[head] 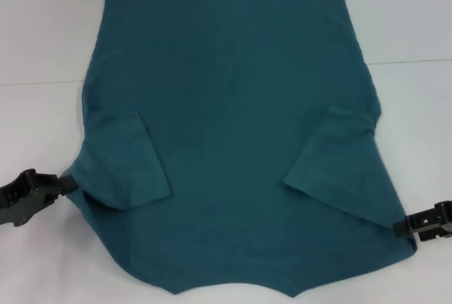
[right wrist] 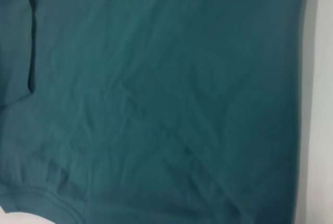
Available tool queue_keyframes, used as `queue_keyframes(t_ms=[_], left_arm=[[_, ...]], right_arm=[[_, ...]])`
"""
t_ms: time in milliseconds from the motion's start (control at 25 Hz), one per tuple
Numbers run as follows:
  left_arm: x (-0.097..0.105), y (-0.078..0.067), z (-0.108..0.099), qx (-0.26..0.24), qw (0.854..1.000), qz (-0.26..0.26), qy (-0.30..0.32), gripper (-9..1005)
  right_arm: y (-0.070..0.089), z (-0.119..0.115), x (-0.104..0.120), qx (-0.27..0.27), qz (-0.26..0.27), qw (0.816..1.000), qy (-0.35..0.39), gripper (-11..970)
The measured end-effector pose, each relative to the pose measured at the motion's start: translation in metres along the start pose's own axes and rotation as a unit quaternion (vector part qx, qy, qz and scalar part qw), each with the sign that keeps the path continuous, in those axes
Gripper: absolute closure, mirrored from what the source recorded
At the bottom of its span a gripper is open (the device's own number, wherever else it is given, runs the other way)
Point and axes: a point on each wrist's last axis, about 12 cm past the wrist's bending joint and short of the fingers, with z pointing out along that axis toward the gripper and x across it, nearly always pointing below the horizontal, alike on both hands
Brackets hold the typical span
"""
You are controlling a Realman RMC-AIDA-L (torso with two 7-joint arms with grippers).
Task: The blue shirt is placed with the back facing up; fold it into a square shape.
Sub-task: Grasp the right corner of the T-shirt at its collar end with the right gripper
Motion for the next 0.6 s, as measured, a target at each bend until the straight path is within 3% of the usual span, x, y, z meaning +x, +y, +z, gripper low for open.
queue_keyframes(t_ms=[600], left_arm=[[0.002, 0.001, 0.0, 0.0, 1.0, -0.004, 0.0, 996]], right_arm=[[0.008, 0.012, -0.002, 0.009, -0.009, 1.0, 0.024, 235]])
